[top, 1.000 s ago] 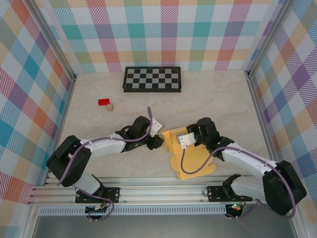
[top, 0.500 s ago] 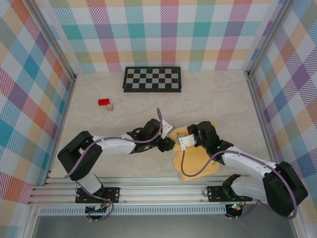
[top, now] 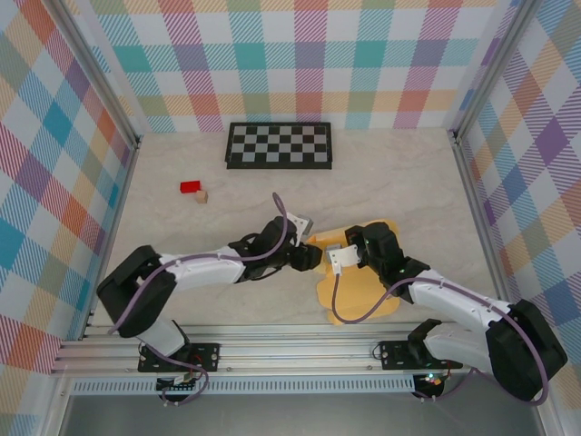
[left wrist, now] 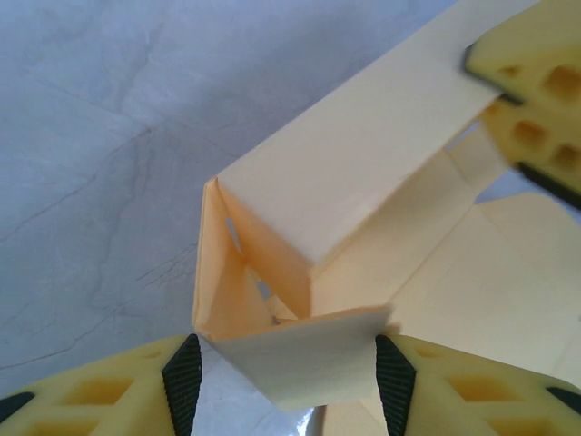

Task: Fold the paper box

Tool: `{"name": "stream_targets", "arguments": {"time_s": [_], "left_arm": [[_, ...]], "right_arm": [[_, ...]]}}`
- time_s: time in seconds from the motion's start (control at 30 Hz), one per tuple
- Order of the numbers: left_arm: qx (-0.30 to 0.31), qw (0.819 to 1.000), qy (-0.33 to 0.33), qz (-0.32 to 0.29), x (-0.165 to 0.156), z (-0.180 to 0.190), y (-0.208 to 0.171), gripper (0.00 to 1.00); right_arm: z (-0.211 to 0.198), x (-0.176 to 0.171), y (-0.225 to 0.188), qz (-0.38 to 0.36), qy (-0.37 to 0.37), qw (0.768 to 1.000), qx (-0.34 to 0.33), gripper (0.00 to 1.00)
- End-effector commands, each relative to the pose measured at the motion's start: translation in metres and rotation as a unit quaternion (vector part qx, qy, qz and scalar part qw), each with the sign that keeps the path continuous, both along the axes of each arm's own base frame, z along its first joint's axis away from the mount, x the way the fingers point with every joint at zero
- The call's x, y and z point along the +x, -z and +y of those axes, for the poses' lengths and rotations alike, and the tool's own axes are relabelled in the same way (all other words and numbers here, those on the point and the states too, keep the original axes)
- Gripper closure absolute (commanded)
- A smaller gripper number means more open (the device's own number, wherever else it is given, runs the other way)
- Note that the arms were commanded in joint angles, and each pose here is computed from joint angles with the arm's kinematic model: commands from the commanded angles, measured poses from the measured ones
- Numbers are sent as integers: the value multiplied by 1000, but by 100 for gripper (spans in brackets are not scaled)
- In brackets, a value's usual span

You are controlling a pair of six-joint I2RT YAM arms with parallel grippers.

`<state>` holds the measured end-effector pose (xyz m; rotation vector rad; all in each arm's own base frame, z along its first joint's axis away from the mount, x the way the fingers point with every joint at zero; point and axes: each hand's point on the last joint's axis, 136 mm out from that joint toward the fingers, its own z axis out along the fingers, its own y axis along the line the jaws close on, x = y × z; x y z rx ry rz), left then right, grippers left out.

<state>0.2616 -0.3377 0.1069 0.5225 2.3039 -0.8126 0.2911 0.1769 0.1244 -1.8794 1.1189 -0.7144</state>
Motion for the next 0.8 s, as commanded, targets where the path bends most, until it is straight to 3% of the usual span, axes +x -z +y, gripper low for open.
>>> {"name": "stream_targets", "arguments": {"time_s": [0.0, 0.23, 0.4, 0.6, 0.77], "left_arm": [[-7, 999, 5, -40, -8, 12, -21, 42], [15, 996, 3, -89, -12, 35, -29, 41], [85, 991, -22, -101, 0, 55, -16, 41], [93, 981, -81, -149, 42, 83, -44, 40], [98, 967, -169, -165, 83, 122, -65, 40]], "right_arm": [[1, 1, -6, 0, 12, 1000, 18, 100], [-3, 18, -25, -24, 33, 998, 38, 100], [-8, 42, -50, -50, 64, 994, 80, 100], [-1, 72, -86, -143, 49, 985, 83, 100], [10, 103, -113, -178, 81, 967, 161, 100]]}}
